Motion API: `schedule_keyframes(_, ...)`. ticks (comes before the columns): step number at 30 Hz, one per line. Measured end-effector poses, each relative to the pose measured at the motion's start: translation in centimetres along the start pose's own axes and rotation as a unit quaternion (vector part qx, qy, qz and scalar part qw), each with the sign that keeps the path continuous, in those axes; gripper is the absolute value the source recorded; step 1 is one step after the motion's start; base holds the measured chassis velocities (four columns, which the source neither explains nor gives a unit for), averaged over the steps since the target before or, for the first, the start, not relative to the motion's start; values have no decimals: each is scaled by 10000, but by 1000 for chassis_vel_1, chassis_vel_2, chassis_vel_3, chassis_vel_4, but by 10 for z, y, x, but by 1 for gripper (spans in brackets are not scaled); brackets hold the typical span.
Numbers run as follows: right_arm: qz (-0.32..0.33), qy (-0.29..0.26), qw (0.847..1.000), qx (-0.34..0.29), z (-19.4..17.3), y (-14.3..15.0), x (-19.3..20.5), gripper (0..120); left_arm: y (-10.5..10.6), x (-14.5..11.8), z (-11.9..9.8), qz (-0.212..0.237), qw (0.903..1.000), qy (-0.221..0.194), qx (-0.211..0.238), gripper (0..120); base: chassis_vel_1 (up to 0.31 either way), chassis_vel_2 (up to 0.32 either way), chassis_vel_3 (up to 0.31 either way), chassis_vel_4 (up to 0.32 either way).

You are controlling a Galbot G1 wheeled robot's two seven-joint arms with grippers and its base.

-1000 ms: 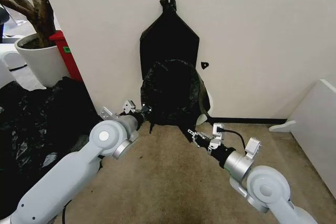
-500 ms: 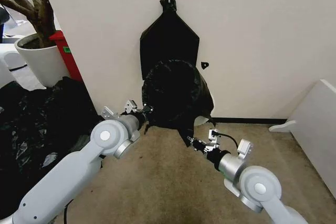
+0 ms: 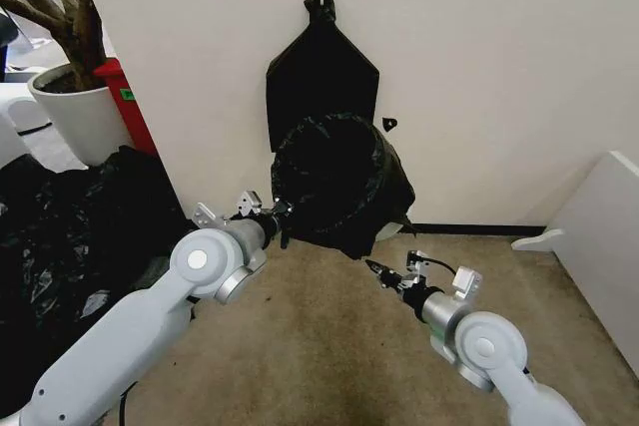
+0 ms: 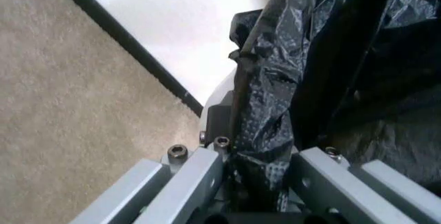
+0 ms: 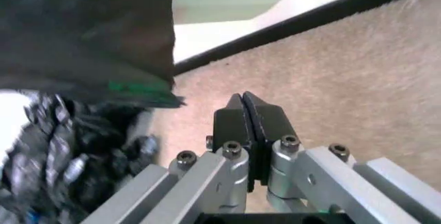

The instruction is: Place the garbage bag over the trash bin.

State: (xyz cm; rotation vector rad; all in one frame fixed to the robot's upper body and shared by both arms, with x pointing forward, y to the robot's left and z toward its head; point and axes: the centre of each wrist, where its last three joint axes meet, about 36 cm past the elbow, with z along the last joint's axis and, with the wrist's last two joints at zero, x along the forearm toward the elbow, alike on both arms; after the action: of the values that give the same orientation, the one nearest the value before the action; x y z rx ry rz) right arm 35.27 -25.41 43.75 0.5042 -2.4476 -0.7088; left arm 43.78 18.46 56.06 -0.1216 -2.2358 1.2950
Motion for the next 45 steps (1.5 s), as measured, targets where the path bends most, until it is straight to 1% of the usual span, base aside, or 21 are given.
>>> schedule_keyframes(1,1,-14,9998,213,2,-1,8,0,1,-1,0,-16,9998,-107,-156,0,0,0,0,0)
schedule_keyframes(3,98,-140,9980,614,7,2,25,10,5,-5,2,-71,9980,-343,-530,0,0,0,0,0)
schedule_keyframes(4,98,-140,9980,614,7,2,25,10,5,-5,2,-71,9980,-343,-530,0,0,0,0,0)
schedule_keyframes(5,149,-224,9967,764,6,6,32,13,6,-7,3,-95,9967,-435,-684,0,0,0,0,0)
schedule_keyframes(8,359,-756,9876,1327,-13,34,66,26,14,-16,10,-190,9858,-823,-1452,0,0,0,0,0)
schedule_keyframes(10,463,-1152,9797,1571,-37,54,86,34,22,-22,17,-242,9734,-1027,-2034,0,0,0,0,0)
schedule_keyframes(11,463,-1152,9797,1571,-37,54,86,34,22,-22,17,-242,9734,-1027,-2034,0,0,0,0,0)
schedule_keyframes(14,444,-1542,9718,1725,-69,81,104,48,31,-29,34,-228,9577,-1082,-2656,0,0,0,0,0)
schedule_keyframes(15,384,-1597,9706,1760,-73,86,106,51,33,-31,40,-206,9546,-1058,-2776,0,0,0,0,0)
schedule_keyframes(17,71,-1640,9686,1865,-81,98,107,61,37,-36,57,-109,9469,-981,-3060,0,0,0,0,0)
schedule_keyframes(18,71,-1640,9686,1865,-81,98,107,61,37,-36,57,-109,9469,-981,-3060,0,0,0,0,0)
schedule_keyframes(21,-234,-1596,9686,1894,-84,105,100,69,38,-46,76,2,9412,-888,-3259,0,0,0,0,0)
schedule_keyframes(22,-339,-1524,9702,1851,-83,108,93,71,35,-54,89,97,9401,-817,-3308,0,0,0,0,0)
schedule_keyframes(26,-203,-1246,9776,1682,-81,119,67,54,19,-71,117,314,9415,-709,-3279,0,0,0,0,0)
schedule_keyframes(27,-203,-1246,9776,1682,-81,119,67,54,19,-71,117,314,9415,-709,-3279,0,0,0,0,0)
schedule_keyframes(30,242,-926,9850,1438,-82,123,42,41,12,-78,133,420,9386,-728,-3347,0,0,0,0,0)
schedule_keyframes(33,864,-668,9893,964,-87,124,22,30,7,-79,142,549,9341,-776,-3440,0,0,0,0,0)
schedule_keyframes(35,1021,-609,9891,864,-88,125,17,26,7,-80,145,589,9324,-798,-3475,0,0,0,0,0)
schedule_keyframes(38,1561,-480,9842,685,-85,121,-8,11,5,-79,150,742,9264,-886,-3585,0,0,0,0,0)
schedule_keyframes(41,1786,-373,9815,585,-82,118,-28,0,3,-75,151,826,9253,-907,-3589,0,0,0,0,0)
schedule_keyframes(45,1904,-268,9799,534,-80,114,-44,0,2,-71,151,902,9247,-914,-3583,0,0,0,0,0)
